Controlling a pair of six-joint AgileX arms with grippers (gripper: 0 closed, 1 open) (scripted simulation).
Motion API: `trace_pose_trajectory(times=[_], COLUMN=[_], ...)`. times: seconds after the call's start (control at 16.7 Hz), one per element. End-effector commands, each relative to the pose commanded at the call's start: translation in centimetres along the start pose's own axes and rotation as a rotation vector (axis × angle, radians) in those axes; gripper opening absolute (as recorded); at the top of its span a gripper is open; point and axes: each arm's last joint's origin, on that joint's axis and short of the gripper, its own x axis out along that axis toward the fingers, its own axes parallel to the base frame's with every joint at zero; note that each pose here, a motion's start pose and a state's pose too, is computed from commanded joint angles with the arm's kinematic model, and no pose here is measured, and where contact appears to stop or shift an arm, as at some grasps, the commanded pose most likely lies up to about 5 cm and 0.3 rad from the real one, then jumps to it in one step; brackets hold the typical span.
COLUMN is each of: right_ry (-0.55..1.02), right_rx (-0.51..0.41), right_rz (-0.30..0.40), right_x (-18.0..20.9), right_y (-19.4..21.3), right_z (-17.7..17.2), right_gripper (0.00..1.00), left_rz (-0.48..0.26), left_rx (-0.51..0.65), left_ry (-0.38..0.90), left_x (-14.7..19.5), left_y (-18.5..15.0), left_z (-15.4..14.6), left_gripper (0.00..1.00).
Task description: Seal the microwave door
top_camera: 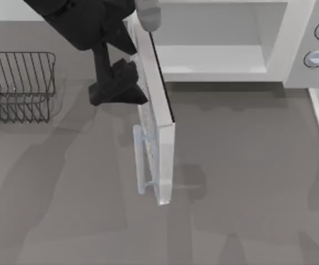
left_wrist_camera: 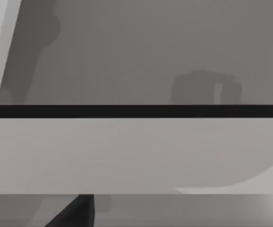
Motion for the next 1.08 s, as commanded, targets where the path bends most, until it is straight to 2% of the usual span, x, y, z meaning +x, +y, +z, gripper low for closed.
trace_pose_trajectory(times=[0.18,0.42,1.08], right_ry=[0.0,0.0,0.0], right_rx=[0.0,0.0,0.0], right_rz=[0.0,0.0,0.0], right_x=[0.0,0.0,0.0], right_y=[0.0,0.0,0.0], right_z=[0.0,0.0,0.0], right_gripper=[1.0,1.0,1.0], left_rz=[-0.004,-0.004,-0.004], left_rx=[-0.003,-0.003,-0.003], left_ry=[0.004,0.004,0.004], left_x=[2.0,2.1,2.1], left_y=[-0.3,-0.3,-0.3], left_z=[-0.1,-0.1,-0.1], left_gripper=[1.0,1.0,0.17])
